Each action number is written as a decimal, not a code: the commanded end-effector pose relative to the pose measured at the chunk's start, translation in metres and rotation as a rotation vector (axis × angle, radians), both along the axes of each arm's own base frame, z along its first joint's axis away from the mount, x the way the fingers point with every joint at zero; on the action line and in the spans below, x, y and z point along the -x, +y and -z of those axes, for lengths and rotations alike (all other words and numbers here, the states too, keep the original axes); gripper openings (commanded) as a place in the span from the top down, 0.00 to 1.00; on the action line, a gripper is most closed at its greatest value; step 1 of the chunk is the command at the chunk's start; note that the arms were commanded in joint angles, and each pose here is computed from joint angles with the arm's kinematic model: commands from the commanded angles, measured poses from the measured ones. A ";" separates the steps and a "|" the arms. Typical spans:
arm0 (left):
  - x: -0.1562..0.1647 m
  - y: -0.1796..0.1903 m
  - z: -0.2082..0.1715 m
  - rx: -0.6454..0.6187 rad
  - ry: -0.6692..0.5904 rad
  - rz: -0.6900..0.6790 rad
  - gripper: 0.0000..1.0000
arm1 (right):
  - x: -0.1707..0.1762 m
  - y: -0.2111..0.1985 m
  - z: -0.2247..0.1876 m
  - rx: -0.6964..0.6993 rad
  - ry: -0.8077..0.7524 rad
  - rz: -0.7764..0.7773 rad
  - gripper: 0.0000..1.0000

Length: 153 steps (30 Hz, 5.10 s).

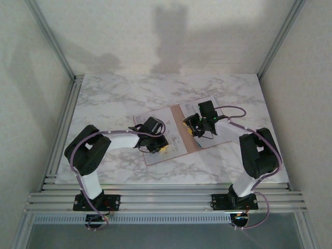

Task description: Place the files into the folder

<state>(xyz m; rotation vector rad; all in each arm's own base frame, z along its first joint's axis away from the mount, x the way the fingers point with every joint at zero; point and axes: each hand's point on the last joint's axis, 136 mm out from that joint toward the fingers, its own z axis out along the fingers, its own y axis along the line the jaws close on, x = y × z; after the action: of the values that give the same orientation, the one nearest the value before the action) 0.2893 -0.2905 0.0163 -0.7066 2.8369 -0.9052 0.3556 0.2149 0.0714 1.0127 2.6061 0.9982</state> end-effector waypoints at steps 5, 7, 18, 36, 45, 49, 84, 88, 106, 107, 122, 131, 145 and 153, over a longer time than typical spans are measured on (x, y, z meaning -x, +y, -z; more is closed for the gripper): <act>0.025 0.013 0.029 -0.091 0.110 0.007 0.83 | -0.019 -0.001 -0.006 -0.008 -0.022 0.022 0.62; 0.025 0.013 0.029 -0.090 0.110 0.006 0.83 | -0.018 -0.003 -0.004 -0.003 -0.018 0.027 0.65; 0.026 0.014 0.030 -0.098 0.114 0.009 0.83 | -0.012 -0.006 0.001 -0.009 0.000 0.034 0.76; 0.026 0.015 0.029 -0.096 0.111 0.004 0.84 | -0.011 -0.009 0.012 0.004 0.019 0.039 0.87; 0.026 0.015 0.029 -0.099 0.110 0.005 0.84 | -0.012 -0.011 0.015 0.017 0.018 0.039 0.89; 0.026 0.016 0.029 -0.101 0.112 0.004 0.84 | -0.011 -0.011 0.017 0.026 0.017 0.030 0.94; 0.030 0.033 0.039 -0.137 0.148 -0.044 0.84 | 0.084 -0.095 0.105 0.426 0.427 0.031 1.00; 0.032 0.037 0.041 -0.142 0.160 -0.052 0.84 | 0.091 -0.097 0.110 0.432 0.473 0.040 1.00; 0.053 0.077 0.061 -0.206 0.223 -0.115 0.83 | 0.101 -0.108 0.129 0.489 0.564 0.106 1.00; 0.053 0.077 0.061 -0.206 0.221 -0.112 0.83 | 0.103 -0.110 0.129 0.503 0.579 0.108 1.00; 0.040 0.066 0.049 -0.172 0.186 -0.095 0.83 | 0.115 -0.124 0.137 0.642 0.697 0.092 1.00; 0.017 0.046 0.022 -0.134 0.099 -0.058 0.76 | 0.095 -0.096 0.123 0.609 0.617 0.024 1.00; 0.013 0.054 0.021 -0.188 0.086 -0.039 0.75 | -0.013 -0.008 -0.072 0.307 -0.043 -0.090 0.61; -0.002 0.093 0.019 -0.255 0.077 -0.072 0.74 | 0.012 0.011 -0.062 0.153 -0.110 -0.216 0.58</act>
<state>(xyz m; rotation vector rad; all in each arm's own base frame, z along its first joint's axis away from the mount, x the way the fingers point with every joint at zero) 0.3018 -0.2459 0.0175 -0.7464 2.8472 -0.7773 0.3608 0.2202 0.1565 0.6971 2.6203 0.7972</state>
